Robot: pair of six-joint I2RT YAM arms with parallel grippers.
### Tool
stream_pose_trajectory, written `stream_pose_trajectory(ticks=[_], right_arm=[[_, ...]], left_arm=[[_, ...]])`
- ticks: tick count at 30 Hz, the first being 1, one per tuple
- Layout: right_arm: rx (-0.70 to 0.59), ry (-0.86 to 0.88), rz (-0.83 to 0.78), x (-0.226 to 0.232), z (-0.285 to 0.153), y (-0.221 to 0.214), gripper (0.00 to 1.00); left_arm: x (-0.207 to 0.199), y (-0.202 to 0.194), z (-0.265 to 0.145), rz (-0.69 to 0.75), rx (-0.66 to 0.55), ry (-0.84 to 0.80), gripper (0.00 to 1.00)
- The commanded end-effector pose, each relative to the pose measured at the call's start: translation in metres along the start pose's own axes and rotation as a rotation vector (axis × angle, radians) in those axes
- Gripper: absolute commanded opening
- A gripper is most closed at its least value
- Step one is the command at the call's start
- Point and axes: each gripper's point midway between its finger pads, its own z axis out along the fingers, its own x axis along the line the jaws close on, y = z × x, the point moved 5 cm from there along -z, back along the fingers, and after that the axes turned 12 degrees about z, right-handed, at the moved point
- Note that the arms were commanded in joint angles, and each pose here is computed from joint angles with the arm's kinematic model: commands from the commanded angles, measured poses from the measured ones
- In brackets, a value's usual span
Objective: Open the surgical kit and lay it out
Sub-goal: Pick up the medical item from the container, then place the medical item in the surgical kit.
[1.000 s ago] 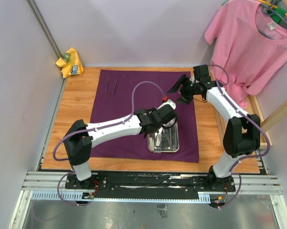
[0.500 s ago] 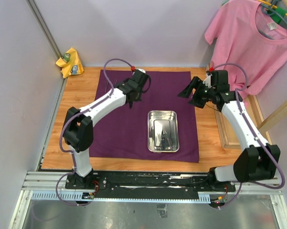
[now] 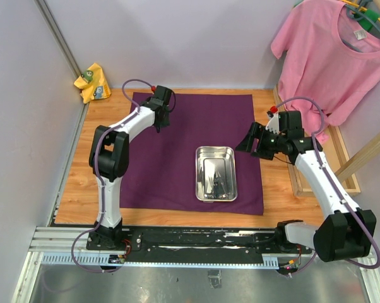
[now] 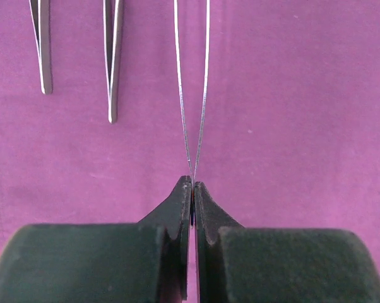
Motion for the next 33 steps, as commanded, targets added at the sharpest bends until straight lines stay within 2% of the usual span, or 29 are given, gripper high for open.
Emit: stream_pose_trajectory(ticks=[1, 15, 28, 33], right_arm=[[0.05, 0.015, -0.056, -0.006, 0.004, -0.015, 0.79], [0.085, 0.017, -0.05, -0.012, 0.015, -0.023, 0.79], [0.099, 0.012, -0.05, -0.017, 0.021, -0.027, 0.79], [0.104, 0.015, -0.049, -0.018, 0.022, -0.028, 0.79]], left_arm=[[0.009, 0.02, 0.013, -0.012, -0.059, -0.046, 0.0], [0.017, 0.033, 0.043, -0.002, -0.057, -0.065, 0.0], [0.022, 0.013, 0.058, 0.0, 0.012, -0.046, 0.0], [0.025, 0.009, 0.062, -0.007, 0.025, -0.044, 0.03]])
